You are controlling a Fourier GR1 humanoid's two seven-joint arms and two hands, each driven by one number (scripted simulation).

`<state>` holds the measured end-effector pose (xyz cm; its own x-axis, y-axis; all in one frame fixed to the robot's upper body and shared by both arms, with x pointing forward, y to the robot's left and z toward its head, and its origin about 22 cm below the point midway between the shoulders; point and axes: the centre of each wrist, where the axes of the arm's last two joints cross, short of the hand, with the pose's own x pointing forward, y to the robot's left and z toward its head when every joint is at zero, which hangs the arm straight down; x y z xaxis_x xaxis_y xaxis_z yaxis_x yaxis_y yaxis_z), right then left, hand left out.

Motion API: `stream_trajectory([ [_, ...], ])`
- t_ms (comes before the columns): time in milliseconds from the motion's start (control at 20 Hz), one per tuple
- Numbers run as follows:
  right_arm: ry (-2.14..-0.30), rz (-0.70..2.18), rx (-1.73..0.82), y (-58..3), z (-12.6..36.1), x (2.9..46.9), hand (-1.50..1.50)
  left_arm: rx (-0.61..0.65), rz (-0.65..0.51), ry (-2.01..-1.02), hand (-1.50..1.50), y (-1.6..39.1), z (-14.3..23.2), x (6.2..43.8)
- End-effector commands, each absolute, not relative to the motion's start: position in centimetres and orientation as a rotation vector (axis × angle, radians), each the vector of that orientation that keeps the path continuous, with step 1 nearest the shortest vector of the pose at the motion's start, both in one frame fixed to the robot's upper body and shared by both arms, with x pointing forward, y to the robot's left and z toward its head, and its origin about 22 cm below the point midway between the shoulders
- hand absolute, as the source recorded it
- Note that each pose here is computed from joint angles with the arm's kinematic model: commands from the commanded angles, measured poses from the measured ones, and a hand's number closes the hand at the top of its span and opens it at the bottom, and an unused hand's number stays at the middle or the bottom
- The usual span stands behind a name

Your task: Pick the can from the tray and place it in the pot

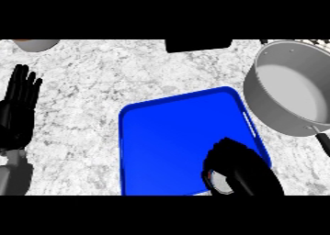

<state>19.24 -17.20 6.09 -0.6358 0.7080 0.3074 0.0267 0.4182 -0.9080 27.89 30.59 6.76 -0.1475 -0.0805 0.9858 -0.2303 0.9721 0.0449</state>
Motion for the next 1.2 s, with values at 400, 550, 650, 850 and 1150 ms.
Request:
stream_trajectory([
  [400, -1.915, 0.783, -1.082, -24.6, 18.0, 11.0, 1.50, 0.153, 0.069, -1.756, 0.00, 27.8, 7.5, 29.1],
  [550, -1.842, 0.806, -1.139, -27.5, 19.0, 13.6, 1.50, 0.121, 0.073, -1.764, 0.00, 27.0, 7.7, 28.8],
  [650, -1.808, 0.778, -1.141, -29.1, 18.9, 15.1, 1.50, 0.116, 0.056, -1.739, 0.00, 27.2, 9.1, 29.2],
  [850, -1.741, 0.758, -1.182, -35.8, 19.2, 17.8, 1.50, 0.099, 0.057, -1.783, 0.00, 25.6, 8.7, 29.1],
  [1150, -1.741, 0.686, -1.147, -42.9, 18.7, 21.8, 1.50, 0.092, 0.048, -1.749, 0.00, 26.8, 8.4, 29.6],
])
